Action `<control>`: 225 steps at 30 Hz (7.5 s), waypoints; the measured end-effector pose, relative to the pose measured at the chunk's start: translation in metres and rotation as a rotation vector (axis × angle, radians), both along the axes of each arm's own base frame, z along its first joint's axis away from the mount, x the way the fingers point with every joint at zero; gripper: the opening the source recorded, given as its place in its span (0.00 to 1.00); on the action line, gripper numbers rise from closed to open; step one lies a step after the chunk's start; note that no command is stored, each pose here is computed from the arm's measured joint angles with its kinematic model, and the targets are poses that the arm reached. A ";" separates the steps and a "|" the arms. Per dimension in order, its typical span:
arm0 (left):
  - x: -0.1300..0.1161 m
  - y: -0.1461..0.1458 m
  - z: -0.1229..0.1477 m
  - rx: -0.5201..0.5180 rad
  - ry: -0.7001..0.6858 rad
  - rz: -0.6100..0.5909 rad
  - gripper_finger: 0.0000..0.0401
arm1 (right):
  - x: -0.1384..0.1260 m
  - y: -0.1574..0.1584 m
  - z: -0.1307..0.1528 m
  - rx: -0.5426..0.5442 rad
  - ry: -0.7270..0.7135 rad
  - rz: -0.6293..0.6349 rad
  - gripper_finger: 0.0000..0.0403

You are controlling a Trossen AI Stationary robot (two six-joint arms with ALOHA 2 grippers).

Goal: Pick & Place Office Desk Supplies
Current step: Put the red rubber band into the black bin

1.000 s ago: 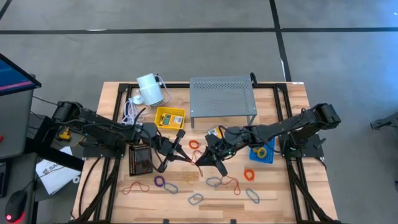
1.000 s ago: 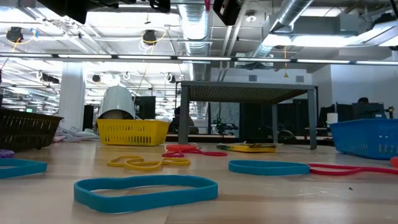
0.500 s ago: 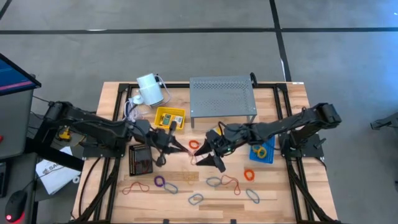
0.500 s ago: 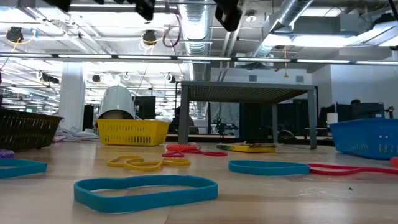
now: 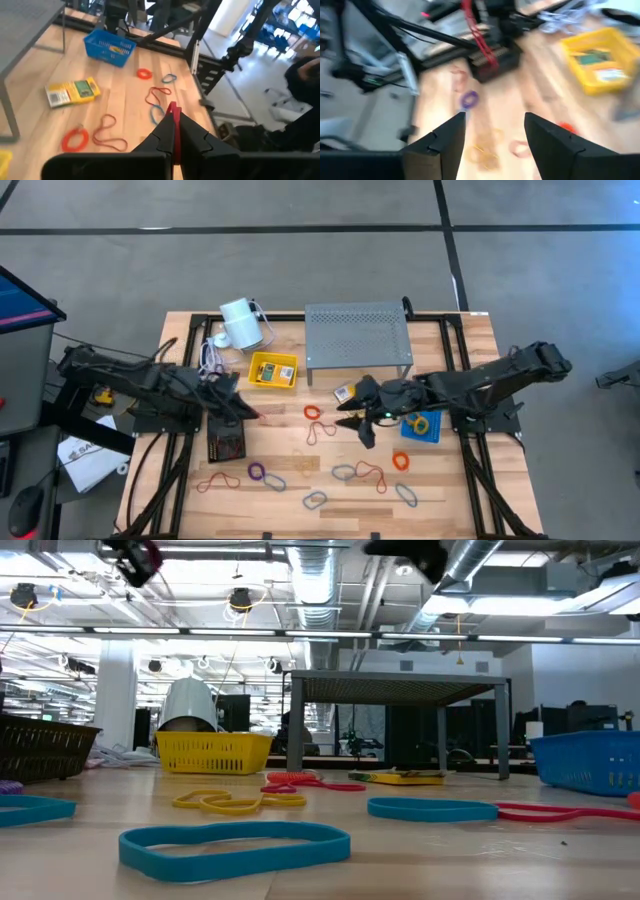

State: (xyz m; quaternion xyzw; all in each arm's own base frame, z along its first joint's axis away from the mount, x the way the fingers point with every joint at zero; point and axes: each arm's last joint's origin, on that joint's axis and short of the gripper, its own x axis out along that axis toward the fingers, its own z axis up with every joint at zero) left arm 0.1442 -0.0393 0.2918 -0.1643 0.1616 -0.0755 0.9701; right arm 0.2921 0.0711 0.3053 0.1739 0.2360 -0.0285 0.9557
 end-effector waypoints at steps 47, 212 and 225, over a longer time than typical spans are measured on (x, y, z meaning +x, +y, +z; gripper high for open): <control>-0.060 0.000 -0.004 -0.020 0.627 -0.069 0.00 | -0.074 0.015 0.005 -0.169 0.195 -0.312 0.33; 0.030 -0.170 -0.125 0.755 0.909 -0.691 0.00 | -0.071 0.063 -0.015 -0.006 0.109 -0.405 0.33; 0.017 -0.147 -0.043 0.639 0.594 -0.441 0.00 | -0.071 0.064 -0.014 -0.018 0.109 -0.395 0.33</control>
